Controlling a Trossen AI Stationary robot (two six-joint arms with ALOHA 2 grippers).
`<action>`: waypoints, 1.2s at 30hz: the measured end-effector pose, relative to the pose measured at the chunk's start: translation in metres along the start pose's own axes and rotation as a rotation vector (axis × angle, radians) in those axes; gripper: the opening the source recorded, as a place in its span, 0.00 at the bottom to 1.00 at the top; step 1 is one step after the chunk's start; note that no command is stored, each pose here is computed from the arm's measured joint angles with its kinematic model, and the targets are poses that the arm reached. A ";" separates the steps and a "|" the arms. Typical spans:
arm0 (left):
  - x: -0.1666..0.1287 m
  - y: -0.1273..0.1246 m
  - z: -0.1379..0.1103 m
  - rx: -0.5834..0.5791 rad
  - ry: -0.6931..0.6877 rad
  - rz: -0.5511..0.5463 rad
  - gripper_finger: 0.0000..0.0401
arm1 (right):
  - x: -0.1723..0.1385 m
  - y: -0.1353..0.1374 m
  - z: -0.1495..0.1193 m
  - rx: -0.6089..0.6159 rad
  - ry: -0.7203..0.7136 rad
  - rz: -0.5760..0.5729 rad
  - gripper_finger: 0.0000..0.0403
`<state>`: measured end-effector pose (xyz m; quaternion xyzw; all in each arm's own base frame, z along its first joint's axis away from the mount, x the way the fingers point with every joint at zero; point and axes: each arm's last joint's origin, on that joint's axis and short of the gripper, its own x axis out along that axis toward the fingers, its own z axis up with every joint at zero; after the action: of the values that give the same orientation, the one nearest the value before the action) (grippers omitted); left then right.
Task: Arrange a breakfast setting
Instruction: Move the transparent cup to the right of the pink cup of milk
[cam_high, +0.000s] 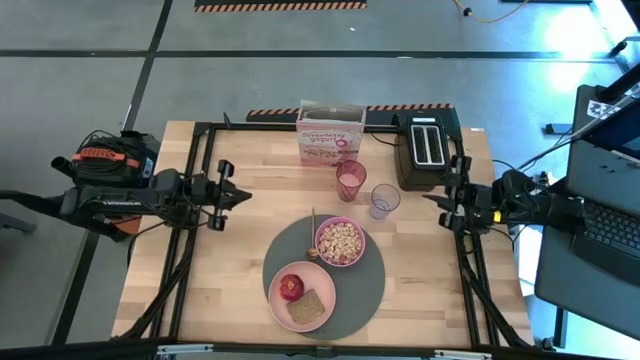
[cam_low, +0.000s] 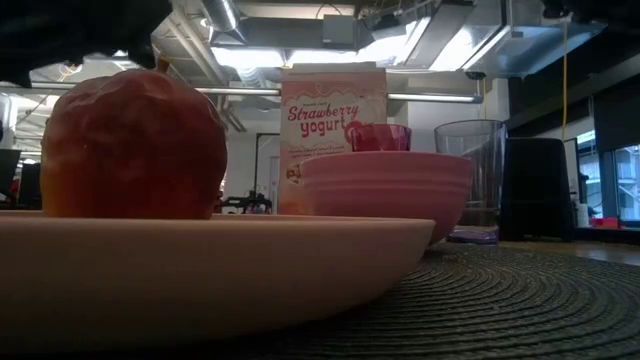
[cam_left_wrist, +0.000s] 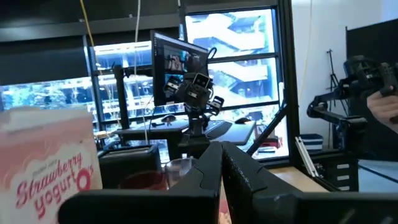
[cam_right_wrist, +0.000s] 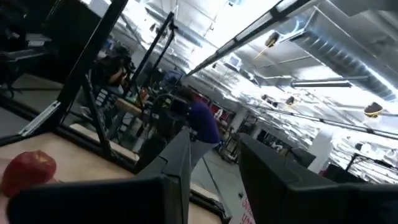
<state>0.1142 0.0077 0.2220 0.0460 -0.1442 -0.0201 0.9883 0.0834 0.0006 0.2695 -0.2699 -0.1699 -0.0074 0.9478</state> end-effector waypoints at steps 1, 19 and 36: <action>-0.003 -0.001 -0.004 -0.007 -0.002 0.004 0.01 | -0.002 0.002 -0.003 0.006 -0.010 0.000 0.26; -0.029 -0.003 -0.034 -0.100 0.127 0.109 0.01 | -0.016 0.039 -0.064 0.291 0.027 0.042 0.26; -0.028 -0.008 -0.055 -0.169 0.356 0.087 0.01 | -0.016 0.056 -0.094 0.459 0.377 0.128 0.26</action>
<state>0.1025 0.0063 0.1606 -0.0405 0.0333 0.0193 0.9984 0.1037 -0.0010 0.1612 -0.0527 0.0292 0.0410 0.9973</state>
